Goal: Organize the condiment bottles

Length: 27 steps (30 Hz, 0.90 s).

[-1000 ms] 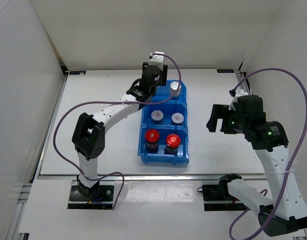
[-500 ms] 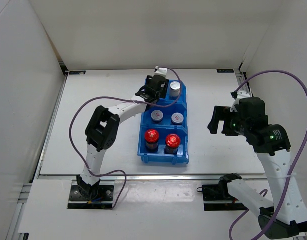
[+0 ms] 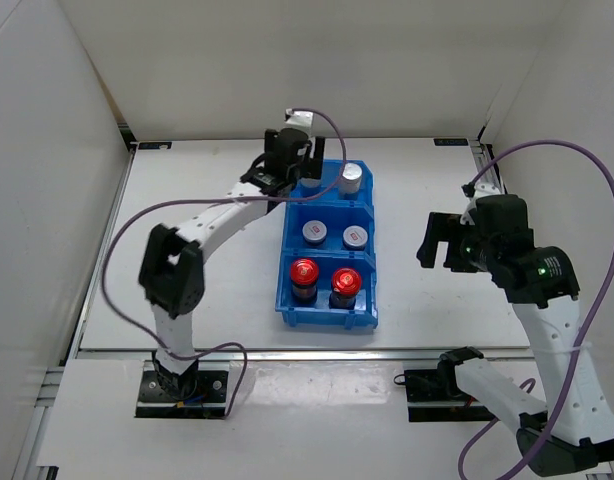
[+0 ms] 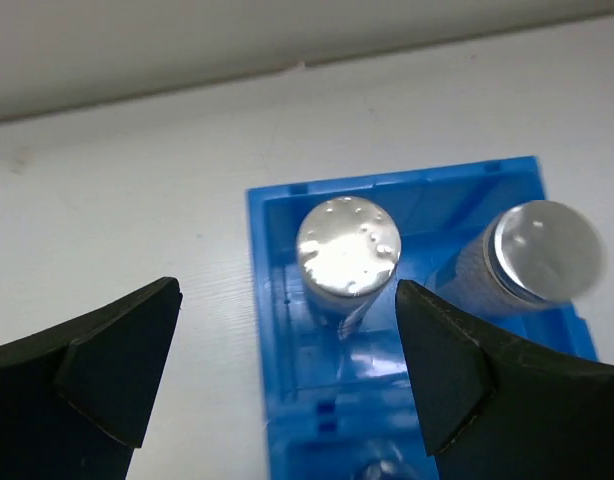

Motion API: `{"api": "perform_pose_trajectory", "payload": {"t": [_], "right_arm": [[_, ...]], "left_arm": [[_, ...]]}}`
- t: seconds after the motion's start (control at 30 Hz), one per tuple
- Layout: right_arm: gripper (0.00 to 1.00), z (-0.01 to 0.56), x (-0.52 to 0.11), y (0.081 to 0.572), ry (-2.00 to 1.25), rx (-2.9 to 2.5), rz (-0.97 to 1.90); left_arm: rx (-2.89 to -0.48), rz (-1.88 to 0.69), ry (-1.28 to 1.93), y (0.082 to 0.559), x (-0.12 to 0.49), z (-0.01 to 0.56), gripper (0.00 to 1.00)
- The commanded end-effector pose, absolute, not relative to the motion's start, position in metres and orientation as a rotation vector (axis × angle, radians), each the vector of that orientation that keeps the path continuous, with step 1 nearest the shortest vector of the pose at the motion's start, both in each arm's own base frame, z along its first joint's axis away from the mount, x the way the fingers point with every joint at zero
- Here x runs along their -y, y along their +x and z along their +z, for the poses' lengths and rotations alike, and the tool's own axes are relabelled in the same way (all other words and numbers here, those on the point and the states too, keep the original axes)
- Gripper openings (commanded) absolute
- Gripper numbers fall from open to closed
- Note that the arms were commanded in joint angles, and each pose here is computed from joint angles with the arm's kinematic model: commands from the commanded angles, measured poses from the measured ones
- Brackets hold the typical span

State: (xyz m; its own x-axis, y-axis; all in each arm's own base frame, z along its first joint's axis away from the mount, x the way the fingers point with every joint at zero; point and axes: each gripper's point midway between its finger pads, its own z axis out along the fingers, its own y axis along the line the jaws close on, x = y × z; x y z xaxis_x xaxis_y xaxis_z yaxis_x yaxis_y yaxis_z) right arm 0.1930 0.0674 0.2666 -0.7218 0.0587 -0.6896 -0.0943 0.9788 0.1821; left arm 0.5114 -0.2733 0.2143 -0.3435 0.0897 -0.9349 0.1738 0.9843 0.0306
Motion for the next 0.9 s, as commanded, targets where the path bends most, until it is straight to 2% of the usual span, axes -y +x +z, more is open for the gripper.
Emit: {"api": "perform_pose_trajectory", "payload": {"t": [0.0, 0.13, 0.17, 0.2, 0.27, 0.33, 0.37, 0.4, 0.47, 0.5, 0.6, 0.87], "right_arm": [[1.0, 0.272, -0.064, 0.198, 0.021, -2.36, 0.244], [1.0, 0.283, -0.052, 0.202, 0.082, -2.288, 0.186], [1.0, 0.281, -0.049, 0.204, 0.108, -2.285, 0.167], [1.0, 0.28, -0.05, 0.203, 0.129, -2.272, 0.18], [1.0, 0.28, -0.047, 0.205, 0.166, -2.253, 0.171], [1.0, 0.276, -0.044, 0.212, 0.212, -2.238, 0.148], [1.0, 0.276, -0.042, 0.212, 0.233, -2.234, 0.143], [1.0, 0.274, -0.041, 0.215, 0.238, -2.229, 0.135], [1.0, 0.274, -0.043, 0.222, 0.238, -2.227, 0.135], [1.0, 0.272, -0.044, 0.223, 0.237, -2.237, 0.131], [1.0, 0.267, -0.045, 0.23, 0.226, -2.268, 0.114], [1.0, 0.262, -0.031, 0.229, 0.27, -2.264, 0.03]], "left_arm": [[-1.696, -0.1, 0.157, 0.446, 0.23, 0.365, 1.0], [-1.663, -0.075, 0.118, 0.368, 0.165, 0.362, 1.0], [-1.71, -0.02, 0.14, 0.352, 0.149, 0.325, 1.0], [-1.639, -0.041, 0.102, 0.324, 0.126, 0.344, 1.0], [-1.608, 0.002, 0.051, 0.292, 0.087, 0.318, 1.0], [-1.599, 0.036, 0.055, 0.275, 0.069, 0.298, 1.0], [-1.636, 0.077, 0.08, 0.268, 0.061, 0.269, 1.0], [-1.593, 0.077, 0.047, 0.256, 0.049, 0.274, 1.0], [-1.579, 0.172, 0.08, 0.25, 0.036, 0.252, 1.0], [-1.486, 0.14, 0.021, 0.246, 0.032, 0.273, 1.0], [-1.413, 0.133, -0.015, 0.247, 0.029, 0.282, 1.0], [-1.439, 0.176, -0.05, 0.254, 0.025, 0.275, 1.0]]}}
